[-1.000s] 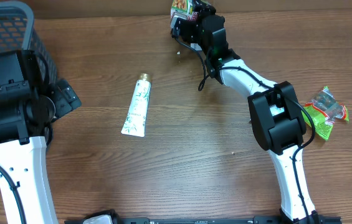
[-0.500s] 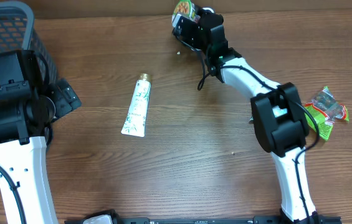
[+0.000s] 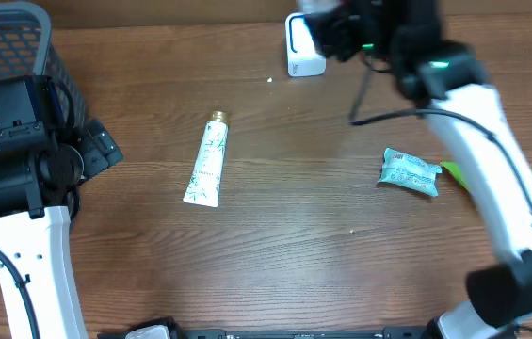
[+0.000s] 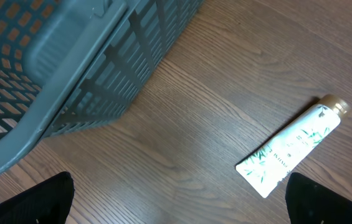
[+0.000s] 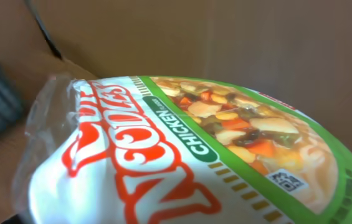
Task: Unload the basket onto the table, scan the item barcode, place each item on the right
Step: 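Carry the noodle cup right and set it beside the snack bag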
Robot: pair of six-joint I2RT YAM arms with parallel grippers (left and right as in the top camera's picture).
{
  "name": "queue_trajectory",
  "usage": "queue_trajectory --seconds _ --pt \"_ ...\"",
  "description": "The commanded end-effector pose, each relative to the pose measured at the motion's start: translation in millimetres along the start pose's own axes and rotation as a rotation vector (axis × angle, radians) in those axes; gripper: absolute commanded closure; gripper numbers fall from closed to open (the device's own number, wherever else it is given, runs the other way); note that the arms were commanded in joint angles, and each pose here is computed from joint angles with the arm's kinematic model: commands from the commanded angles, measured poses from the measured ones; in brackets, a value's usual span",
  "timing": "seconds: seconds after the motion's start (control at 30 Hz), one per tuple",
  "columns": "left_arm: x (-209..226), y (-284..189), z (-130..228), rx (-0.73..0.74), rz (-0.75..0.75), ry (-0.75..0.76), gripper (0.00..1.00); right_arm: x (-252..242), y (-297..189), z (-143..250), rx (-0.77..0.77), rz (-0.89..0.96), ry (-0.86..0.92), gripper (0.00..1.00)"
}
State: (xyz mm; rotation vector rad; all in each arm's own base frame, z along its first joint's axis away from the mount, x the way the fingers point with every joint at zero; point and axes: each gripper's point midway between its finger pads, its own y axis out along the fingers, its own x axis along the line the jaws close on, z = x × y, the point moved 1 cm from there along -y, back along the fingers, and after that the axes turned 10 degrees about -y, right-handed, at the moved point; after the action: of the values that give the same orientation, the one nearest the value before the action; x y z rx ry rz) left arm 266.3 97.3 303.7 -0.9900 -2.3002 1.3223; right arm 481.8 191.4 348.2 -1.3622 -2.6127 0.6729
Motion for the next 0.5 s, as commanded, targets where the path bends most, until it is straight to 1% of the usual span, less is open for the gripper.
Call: queue_trajectory --seconds 0.0,0.07,0.13,0.17,0.2,0.33,0.47 --pt "1 -1 -1 -0.004 0.002 -0.018 0.00 -26 -34 19 0.059 -0.049 0.420 0.62" --pt "1 -1 -1 -0.005 0.002 -0.018 0.00 -49 -50 44 0.131 -0.012 0.538 0.64" --pt "1 -1 -1 -0.005 0.002 -0.018 0.00 -72 -65 74 0.212 0.050 0.657 0.65" --pt "1 -1 -1 -0.005 0.002 -0.018 0.00 -83 -71 89 0.253 0.076 0.703 0.63" --pt "1 -1 -1 -0.005 0.002 -0.018 0.00 -102 -85 118 0.322 0.134 0.779 0.63" --pt "1 -1 -1 -0.005 0.002 -0.018 0.00 -141 -106 185 0.444 0.274 0.920 0.68" --pt "1 -1 -1 -0.005 0.002 -0.019 0.00 -171 -116 250 0.509 0.384 1.044 0.69"
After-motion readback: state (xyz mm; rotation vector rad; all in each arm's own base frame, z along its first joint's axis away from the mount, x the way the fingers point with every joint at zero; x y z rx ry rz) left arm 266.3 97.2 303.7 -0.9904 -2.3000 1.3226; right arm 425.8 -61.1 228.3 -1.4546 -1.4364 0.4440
